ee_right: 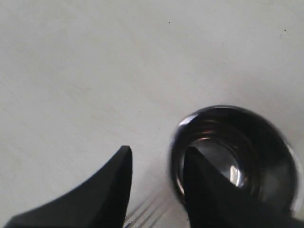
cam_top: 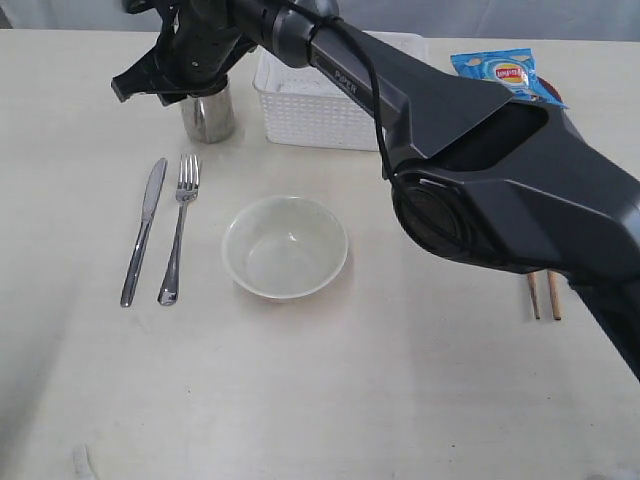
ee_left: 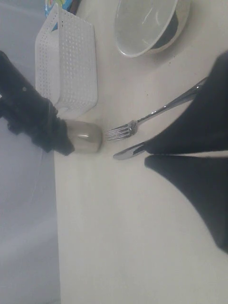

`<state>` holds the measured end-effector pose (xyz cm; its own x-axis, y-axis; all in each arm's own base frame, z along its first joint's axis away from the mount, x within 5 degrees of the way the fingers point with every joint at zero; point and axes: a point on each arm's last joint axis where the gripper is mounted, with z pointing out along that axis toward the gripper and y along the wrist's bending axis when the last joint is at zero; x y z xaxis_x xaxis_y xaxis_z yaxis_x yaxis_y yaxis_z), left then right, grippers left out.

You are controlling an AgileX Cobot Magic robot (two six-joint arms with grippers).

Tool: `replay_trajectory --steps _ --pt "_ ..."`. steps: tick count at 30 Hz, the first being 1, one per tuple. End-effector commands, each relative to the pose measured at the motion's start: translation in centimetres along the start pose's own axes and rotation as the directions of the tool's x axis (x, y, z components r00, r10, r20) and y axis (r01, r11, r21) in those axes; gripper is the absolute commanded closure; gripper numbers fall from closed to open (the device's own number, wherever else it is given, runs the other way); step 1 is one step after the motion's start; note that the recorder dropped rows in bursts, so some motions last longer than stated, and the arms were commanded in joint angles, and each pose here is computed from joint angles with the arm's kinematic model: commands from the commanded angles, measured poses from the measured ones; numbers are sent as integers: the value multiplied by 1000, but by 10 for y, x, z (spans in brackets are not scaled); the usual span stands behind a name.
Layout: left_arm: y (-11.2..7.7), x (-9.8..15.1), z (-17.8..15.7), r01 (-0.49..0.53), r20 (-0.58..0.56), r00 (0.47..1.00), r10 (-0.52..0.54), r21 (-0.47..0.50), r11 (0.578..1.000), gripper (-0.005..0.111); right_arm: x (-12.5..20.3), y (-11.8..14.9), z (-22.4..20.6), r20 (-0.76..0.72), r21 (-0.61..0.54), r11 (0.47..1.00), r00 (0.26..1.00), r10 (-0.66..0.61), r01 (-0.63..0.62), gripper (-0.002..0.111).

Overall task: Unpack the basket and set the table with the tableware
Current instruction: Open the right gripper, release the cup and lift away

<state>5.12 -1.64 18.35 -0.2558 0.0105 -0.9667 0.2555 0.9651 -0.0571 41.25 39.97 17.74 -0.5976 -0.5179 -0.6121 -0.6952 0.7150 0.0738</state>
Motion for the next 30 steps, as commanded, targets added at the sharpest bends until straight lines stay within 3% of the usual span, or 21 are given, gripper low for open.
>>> replay_trajectory --steps 1,20,24,26,29,30 --pt "0 1 0 -6 2 1000 6 4 1000 107 -9 0 -11 37 1 1000 999 -11 11 73" --pt "0 1 0 -6 2 1000 6 4 1000 107 -8 -2 -25 -30 36 999 999 -36 37 73" --pt "0 1 0 -6 2 1000 6 4 1000 107 -8 7 -44 -104 10 999 994 -36 38 73" --pt "0 1 0 -6 2 1000 6 4 1000 107 -11 11 -62 -137 4 999 990 -40 41 80" --pt "0 1 0 -6 2 1000 6 4 1000 107 -19 18 -81 -108 -7 999 993 -50 50 106" --pt "0 1 0 -6 2 1000 6 4 1000 107 -22 26 -88 -93 -15 998 994 -54 53 109"
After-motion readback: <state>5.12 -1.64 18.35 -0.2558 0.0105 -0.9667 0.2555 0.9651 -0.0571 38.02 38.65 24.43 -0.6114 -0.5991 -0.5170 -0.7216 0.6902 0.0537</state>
